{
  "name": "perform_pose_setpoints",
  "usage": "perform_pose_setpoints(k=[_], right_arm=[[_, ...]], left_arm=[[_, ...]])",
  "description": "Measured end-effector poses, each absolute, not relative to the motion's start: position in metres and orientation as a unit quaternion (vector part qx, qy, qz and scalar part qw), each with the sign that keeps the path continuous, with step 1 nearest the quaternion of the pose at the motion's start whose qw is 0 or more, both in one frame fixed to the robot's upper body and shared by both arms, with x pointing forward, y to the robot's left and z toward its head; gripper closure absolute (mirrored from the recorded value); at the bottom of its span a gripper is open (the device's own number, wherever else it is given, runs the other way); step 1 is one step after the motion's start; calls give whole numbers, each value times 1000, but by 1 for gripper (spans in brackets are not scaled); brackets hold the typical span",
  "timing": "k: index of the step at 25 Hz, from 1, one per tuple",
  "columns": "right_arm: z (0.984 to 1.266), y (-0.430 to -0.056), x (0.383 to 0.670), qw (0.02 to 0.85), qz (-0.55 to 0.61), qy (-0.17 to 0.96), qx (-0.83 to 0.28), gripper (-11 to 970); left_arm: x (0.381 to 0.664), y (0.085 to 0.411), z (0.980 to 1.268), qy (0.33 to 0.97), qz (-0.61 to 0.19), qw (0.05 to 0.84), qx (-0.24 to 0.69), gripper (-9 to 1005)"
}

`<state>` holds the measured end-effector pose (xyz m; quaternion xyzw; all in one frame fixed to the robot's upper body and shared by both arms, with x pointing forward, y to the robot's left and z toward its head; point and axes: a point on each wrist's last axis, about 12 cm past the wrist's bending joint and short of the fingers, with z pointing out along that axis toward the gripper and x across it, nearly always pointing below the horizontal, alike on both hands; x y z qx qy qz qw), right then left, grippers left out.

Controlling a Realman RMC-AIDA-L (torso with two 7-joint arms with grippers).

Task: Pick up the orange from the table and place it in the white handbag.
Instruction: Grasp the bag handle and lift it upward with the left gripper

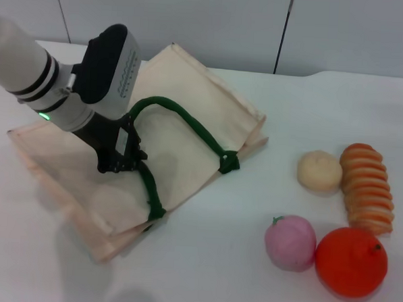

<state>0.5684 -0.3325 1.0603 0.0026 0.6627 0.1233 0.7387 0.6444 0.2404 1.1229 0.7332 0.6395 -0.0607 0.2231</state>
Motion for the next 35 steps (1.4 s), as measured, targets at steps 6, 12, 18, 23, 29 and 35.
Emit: perform_pose_setpoints(k=[6,12,18,23,29,35], right_arm=[[1060,-333,568,738,123,663,3,125],[1059,-333,568,737,122,664,4,125],[1059,-334,567,736,121,666,4,125],[1059,-333,568,736,122,665,4,125],[1059,-333,568,737,122,665,4,125],[1059,-333,568,737,122,665,4,125]], left_arm=[[648,237,1128,669,-70,232,703,880],[650,234,1131,673,-78,251,691,915],[651,234,1134,676,-82,261,685,953],[651,237,1136,678,-80,262,682,966],[652,240,1140,688,-83,268,669,959],[652,248,1158,730,-114,292,608,912]])
